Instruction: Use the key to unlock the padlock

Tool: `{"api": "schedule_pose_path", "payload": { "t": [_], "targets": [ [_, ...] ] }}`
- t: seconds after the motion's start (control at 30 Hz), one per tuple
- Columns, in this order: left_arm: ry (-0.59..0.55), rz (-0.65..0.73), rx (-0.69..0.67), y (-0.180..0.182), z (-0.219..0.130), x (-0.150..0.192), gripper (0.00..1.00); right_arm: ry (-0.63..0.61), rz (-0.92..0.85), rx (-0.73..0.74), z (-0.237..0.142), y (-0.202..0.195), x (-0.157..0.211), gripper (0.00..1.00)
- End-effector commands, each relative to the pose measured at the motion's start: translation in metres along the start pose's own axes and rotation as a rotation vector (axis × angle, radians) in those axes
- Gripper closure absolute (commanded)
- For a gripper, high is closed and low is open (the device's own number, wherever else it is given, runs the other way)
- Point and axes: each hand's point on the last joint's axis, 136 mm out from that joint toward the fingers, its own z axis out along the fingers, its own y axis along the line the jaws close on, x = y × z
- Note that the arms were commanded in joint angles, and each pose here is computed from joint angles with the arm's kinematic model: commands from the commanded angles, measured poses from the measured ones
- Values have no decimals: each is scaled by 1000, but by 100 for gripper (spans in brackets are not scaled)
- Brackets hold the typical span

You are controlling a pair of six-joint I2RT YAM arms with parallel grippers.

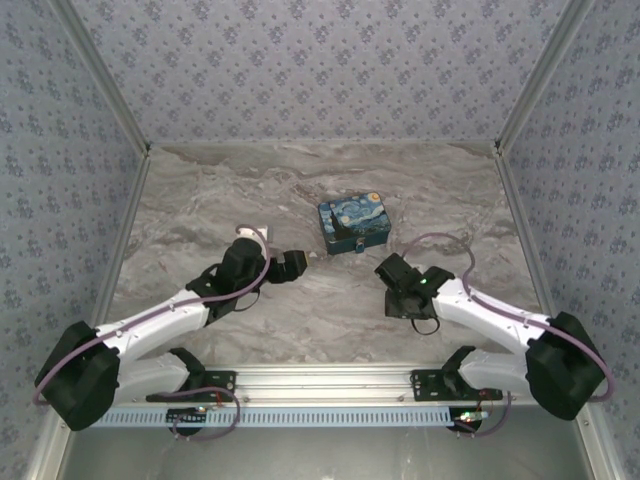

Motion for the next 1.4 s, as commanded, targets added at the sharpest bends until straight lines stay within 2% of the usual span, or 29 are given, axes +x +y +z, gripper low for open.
{"api": "schedule_pose_path", "payload": {
  "t": [0.0,0.27,0.97,1.37],
  "targets": [
    [-24,-13,38,-14,0,-11,1,6,-8,3,7,3,1,49],
    [-22,-13,24,-12,-1,-11,1,40,-15,-13,18,9,8,59],
    [-20,-5,8,-10,-3,-11,1,96,-17,-4,30,9,21,76],
    [-34,24,-42,-3,-9,-17,1,82,-51,10,23,10,17,97]
  ]
}}
